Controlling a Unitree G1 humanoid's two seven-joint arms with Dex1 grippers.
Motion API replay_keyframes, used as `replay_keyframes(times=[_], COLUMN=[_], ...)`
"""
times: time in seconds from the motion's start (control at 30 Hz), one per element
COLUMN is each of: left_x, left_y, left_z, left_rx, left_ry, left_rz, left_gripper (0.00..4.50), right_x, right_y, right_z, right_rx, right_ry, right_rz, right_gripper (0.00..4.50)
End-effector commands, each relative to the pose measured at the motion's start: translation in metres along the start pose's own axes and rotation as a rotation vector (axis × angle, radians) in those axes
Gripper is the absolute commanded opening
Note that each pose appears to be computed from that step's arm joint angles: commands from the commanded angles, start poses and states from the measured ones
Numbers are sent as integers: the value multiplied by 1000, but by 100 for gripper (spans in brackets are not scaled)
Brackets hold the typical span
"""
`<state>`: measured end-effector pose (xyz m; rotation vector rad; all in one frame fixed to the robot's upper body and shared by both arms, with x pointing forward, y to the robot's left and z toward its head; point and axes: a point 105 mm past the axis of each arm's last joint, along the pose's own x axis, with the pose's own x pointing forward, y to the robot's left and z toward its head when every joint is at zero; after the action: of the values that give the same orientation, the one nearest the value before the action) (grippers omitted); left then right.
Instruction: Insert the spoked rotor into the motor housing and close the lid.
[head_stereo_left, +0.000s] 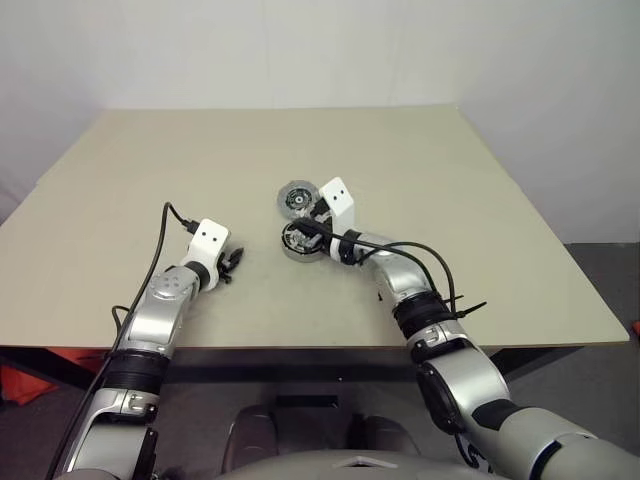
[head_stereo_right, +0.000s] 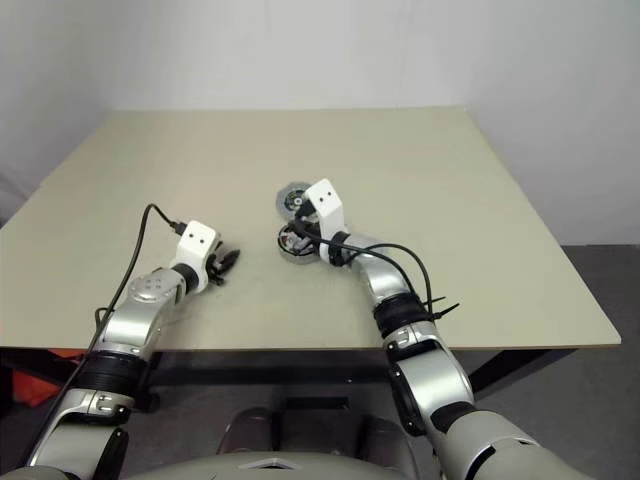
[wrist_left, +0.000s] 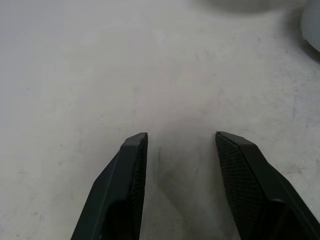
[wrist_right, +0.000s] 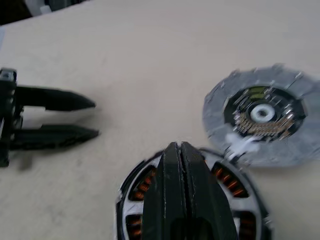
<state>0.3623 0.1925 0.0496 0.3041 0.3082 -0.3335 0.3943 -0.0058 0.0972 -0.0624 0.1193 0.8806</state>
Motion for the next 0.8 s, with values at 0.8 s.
replay_keyframes(times=[0.8], left_x=[-2], left_y=[6], left_z=[14], left_rx=[20], left_ry=[-46], left_rz=[22], left_gripper=[227], right_x=[6], right_y=[-10], right_z=[7], right_rx=[0], right_ry=[-48], right_rz=[-71], right_gripper=[2])
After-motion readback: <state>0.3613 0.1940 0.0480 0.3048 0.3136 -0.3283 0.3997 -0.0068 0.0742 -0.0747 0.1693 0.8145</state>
